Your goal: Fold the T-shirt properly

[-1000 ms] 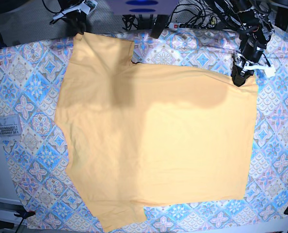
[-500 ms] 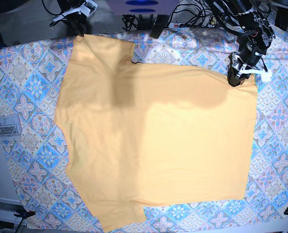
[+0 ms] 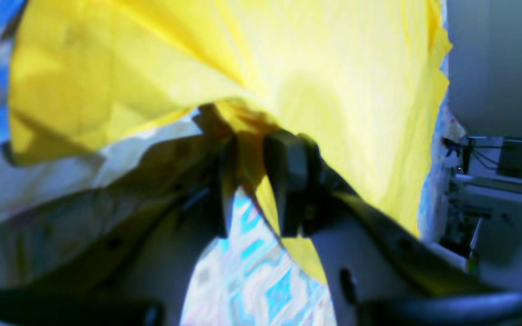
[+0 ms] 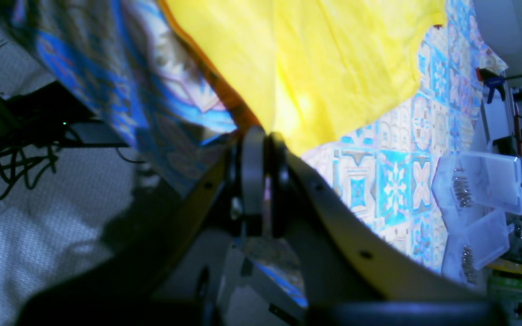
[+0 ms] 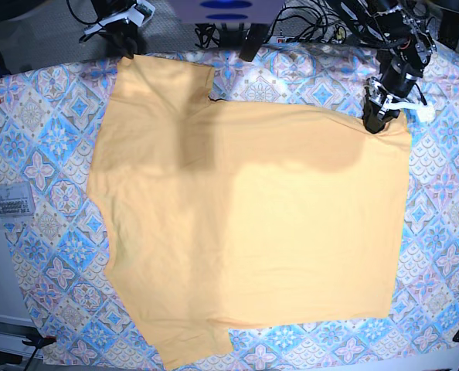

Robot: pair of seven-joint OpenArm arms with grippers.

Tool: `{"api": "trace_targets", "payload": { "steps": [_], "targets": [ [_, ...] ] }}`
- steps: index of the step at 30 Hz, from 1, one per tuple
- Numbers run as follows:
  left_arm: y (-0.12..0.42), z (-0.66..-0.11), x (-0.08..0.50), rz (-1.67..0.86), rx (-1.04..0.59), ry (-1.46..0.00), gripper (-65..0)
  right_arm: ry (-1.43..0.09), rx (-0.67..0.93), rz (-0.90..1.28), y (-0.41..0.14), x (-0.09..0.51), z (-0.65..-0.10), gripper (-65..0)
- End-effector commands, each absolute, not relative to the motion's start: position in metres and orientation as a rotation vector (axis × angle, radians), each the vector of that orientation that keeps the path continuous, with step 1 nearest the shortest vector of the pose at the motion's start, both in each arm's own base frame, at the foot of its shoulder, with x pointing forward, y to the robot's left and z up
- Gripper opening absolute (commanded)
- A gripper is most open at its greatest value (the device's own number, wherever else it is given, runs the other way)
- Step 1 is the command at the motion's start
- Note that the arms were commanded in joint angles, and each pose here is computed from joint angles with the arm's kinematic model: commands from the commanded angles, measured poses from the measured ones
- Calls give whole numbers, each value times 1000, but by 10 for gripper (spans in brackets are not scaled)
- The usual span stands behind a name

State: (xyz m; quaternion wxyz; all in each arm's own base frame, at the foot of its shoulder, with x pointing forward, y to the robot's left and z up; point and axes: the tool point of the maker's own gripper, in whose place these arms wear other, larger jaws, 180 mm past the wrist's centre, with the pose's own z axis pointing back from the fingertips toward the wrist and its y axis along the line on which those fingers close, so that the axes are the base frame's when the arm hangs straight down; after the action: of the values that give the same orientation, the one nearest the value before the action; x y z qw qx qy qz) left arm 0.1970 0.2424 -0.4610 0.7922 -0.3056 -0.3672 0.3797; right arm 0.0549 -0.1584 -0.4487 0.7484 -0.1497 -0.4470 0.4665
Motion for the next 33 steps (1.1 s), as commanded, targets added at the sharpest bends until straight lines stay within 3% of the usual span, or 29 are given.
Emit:
{"api": "trace_targets", "payload": {
  "steps": [1, 12, 19, 27, 33],
  "targets": [
    [202, -453, 199, 796, -812, -750, -499, -994, -330, 1025, -159, 53, -443, -650],
    [200, -454, 184, 957, -874, -690, -550, -996, -329, 1026, -158, 53, -443, -650],
    [200, -454, 152, 943, -819, -659, -550, -996, -330, 1024, -158, 53, -443, -650],
    [203, -450, 157, 940, -828, -676, -550, -1024, -312, 1027, -148, 61, -443, -650],
    [207, -431, 182, 996, -924, -752, -550, -1023, -312, 1027, -148, 60, -444, -650]
  ]
}}
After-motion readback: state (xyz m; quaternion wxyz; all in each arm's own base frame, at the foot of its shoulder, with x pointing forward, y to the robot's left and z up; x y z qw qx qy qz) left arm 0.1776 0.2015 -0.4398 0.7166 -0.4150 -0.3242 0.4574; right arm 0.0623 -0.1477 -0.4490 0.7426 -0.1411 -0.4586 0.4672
